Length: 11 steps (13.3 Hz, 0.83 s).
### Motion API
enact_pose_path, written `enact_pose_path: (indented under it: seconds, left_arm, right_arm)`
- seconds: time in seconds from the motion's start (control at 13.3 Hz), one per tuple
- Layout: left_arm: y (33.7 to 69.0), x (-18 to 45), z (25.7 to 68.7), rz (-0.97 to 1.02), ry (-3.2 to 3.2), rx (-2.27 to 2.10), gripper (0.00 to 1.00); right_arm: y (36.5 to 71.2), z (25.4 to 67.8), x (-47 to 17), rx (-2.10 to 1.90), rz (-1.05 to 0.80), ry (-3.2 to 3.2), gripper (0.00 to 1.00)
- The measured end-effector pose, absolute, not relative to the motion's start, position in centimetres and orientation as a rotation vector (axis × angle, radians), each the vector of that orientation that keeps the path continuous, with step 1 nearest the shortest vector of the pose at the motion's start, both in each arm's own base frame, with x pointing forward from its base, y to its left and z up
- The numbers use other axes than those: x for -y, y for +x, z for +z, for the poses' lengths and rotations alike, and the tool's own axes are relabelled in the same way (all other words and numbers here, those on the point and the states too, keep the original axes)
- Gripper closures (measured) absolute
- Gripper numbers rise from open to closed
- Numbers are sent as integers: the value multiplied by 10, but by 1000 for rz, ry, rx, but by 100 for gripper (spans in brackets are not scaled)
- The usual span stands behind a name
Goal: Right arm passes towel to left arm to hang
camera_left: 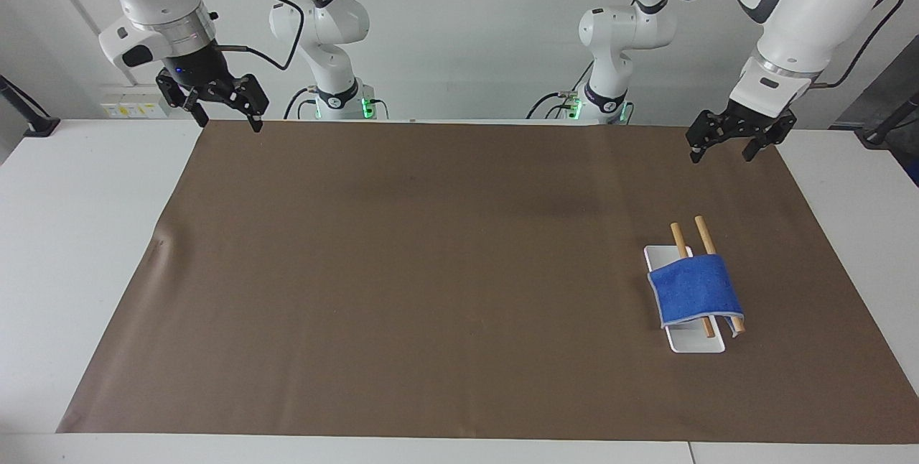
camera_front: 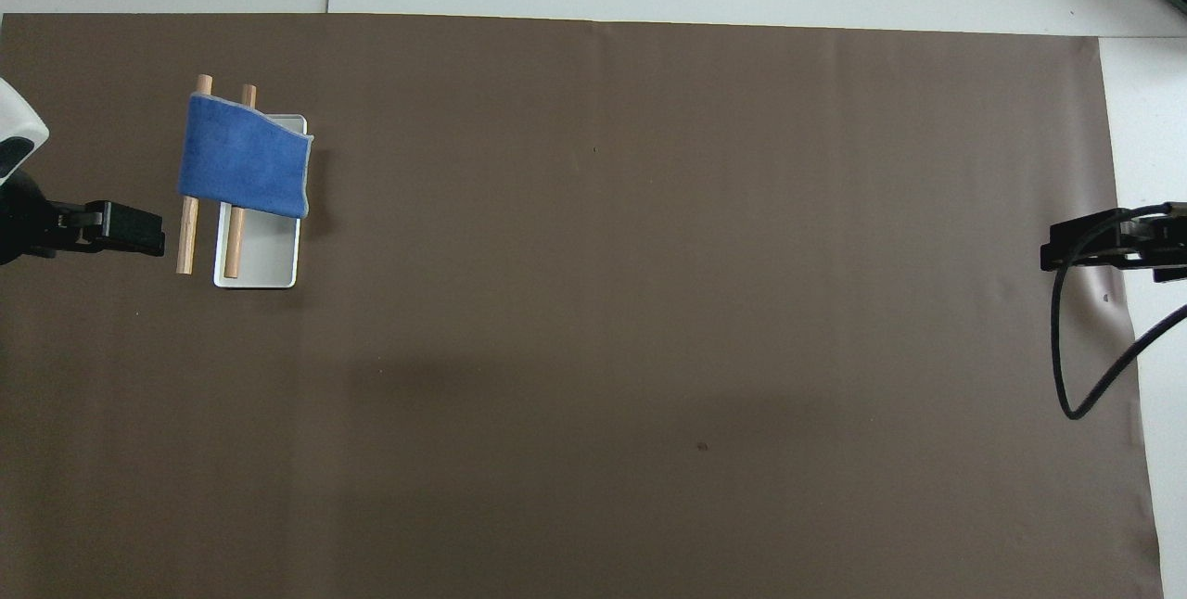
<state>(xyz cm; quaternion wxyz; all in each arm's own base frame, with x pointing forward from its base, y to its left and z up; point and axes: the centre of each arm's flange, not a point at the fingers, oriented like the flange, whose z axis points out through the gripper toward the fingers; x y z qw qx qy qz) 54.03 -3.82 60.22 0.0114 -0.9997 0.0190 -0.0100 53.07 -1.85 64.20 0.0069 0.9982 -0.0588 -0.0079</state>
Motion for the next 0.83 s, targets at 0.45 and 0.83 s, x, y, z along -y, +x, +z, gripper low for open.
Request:
enact_pose_path:
  seconds: [0.45, 0.83]
  left_arm:
    - [537, 38, 631, -18, -3118, -59, 0]
    - [540, 42, 626, -2, -3118, -69, 0]
  right_arm:
    - [531, 642, 18, 184, -25, 3122, 0]
    - [531, 641, 19, 185, -29, 3122, 0]
